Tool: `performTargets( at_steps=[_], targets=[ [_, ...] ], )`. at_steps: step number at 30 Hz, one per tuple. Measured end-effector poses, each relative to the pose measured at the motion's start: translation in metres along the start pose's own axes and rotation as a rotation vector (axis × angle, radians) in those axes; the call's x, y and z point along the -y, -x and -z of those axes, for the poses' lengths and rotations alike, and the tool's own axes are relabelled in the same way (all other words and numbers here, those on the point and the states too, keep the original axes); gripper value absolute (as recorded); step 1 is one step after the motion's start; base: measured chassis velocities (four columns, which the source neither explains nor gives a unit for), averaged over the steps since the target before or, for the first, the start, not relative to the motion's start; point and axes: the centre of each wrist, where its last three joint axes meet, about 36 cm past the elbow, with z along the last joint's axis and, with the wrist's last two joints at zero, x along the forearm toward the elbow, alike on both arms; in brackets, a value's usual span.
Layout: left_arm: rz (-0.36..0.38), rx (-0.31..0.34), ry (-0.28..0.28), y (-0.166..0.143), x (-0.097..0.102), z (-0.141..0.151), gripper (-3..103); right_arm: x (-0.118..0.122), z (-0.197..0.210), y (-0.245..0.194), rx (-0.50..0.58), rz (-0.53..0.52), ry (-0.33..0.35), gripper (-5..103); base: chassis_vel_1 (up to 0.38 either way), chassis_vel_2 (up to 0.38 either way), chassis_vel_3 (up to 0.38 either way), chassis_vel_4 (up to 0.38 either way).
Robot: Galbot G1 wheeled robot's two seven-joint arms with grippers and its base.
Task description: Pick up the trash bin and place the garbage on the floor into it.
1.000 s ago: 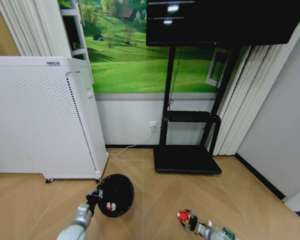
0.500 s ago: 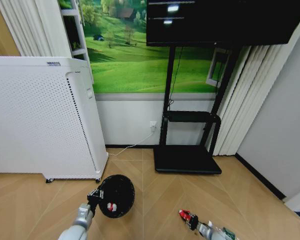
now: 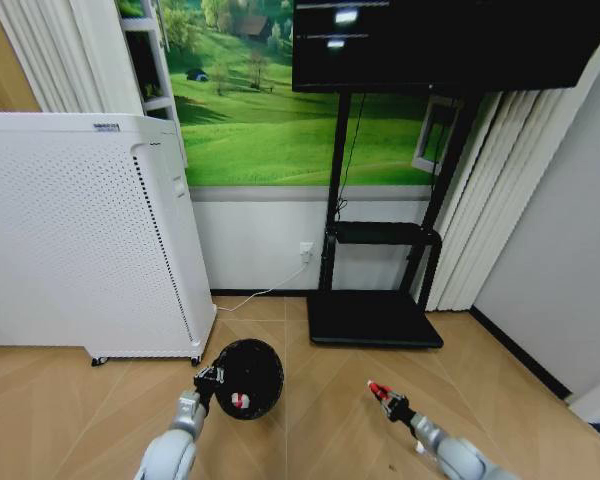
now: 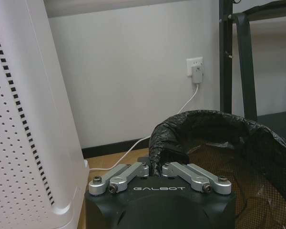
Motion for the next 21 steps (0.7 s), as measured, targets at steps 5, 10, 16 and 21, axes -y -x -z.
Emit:
performTargets(
  at_steps=[5,10,16,21],
  targets=[
    [0.007,0.009,-0.019,0.011,0.012,0.001,6,0.015,0.042,-0.003,0.086,0.009,0.024,18,0.000,0.000,0.000,0.000],
    [-0.020,0.015,-0.052,0.023,0.041,0.002,6,-0.004,0.087,-0.005,0.193,0.082,0.049,18,0.000,0.000,0.000,0.000],
    [-0.060,0.025,-0.069,0.046,0.071,0.004,6,-0.032,0.126,-0.004,0.316,0.157,0.136,18,0.000,0.000,0.000,0.000],
    [-0.087,0.034,-0.075,0.053,0.085,0.008,6,-0.043,0.145,-0.002,0.375,0.203,0.160,18,0.000,0.000,0.000,0.000]
  ],
)
